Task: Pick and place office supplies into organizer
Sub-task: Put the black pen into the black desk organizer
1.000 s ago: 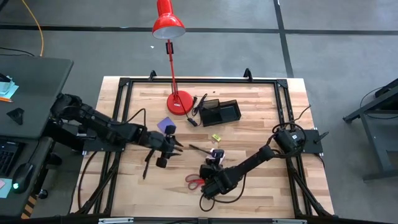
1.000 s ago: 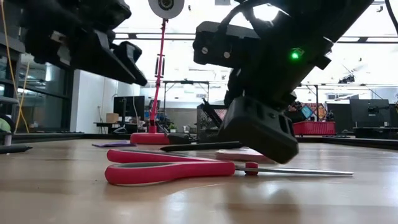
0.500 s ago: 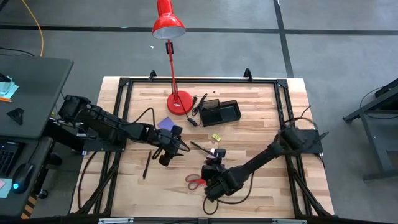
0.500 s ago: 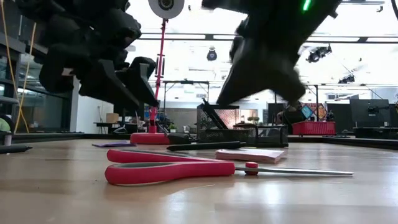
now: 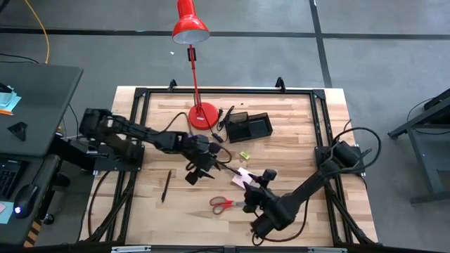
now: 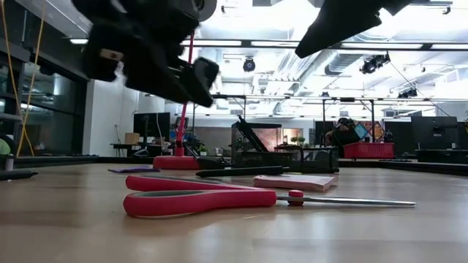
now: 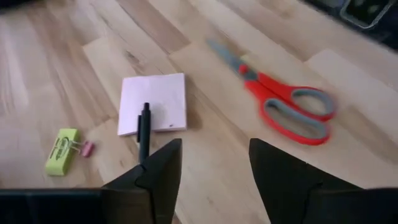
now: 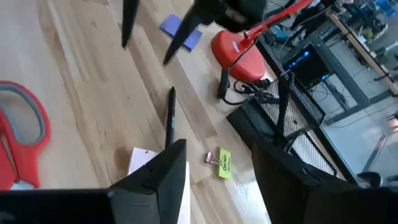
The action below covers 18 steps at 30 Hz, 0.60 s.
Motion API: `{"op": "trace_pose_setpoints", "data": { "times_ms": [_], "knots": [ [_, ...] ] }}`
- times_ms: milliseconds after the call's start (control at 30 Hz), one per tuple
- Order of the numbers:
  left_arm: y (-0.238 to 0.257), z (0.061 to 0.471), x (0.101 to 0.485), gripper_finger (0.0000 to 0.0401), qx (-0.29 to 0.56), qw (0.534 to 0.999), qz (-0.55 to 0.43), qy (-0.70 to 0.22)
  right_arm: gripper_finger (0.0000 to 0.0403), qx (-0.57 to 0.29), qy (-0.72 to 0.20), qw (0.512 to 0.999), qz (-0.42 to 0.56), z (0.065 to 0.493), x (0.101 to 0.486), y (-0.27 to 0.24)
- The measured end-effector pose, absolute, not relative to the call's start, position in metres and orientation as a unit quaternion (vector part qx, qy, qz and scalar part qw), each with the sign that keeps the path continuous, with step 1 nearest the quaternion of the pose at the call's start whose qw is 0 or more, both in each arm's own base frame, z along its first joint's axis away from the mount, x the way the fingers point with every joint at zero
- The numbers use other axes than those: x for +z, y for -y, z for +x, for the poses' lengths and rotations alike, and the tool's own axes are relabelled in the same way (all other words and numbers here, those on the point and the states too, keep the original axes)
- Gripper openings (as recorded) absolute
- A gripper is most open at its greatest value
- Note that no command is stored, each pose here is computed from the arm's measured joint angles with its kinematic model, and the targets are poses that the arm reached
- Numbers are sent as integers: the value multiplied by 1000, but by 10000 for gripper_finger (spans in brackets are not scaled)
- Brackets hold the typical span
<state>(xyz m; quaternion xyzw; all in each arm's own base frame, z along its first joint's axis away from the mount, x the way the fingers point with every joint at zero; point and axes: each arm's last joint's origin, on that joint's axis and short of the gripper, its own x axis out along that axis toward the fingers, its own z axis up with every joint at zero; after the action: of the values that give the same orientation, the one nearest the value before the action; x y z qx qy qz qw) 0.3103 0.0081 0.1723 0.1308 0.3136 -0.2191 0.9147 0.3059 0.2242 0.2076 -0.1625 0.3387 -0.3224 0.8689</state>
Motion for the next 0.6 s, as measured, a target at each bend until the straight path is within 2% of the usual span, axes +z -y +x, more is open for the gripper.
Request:
{"op": "trace_pose_setpoints", "data": {
  "times_ms": [267, 433, 600],
  "knots": [
    [-18, 350, 155, 149, -196, 892, 133, -386, 177, -330, -347, 863, -162, 285, 208, -233],
    [-17, 362, 146, 147, -207, 889, 128, -386, 176, -346, -250, 888, -172, 260, 190, -241],
    [-17, 364, 147, 145, -210, 895, 120, -374, 168, -335, -188, 917, -111, 238, 160, -244]
  ]
}}
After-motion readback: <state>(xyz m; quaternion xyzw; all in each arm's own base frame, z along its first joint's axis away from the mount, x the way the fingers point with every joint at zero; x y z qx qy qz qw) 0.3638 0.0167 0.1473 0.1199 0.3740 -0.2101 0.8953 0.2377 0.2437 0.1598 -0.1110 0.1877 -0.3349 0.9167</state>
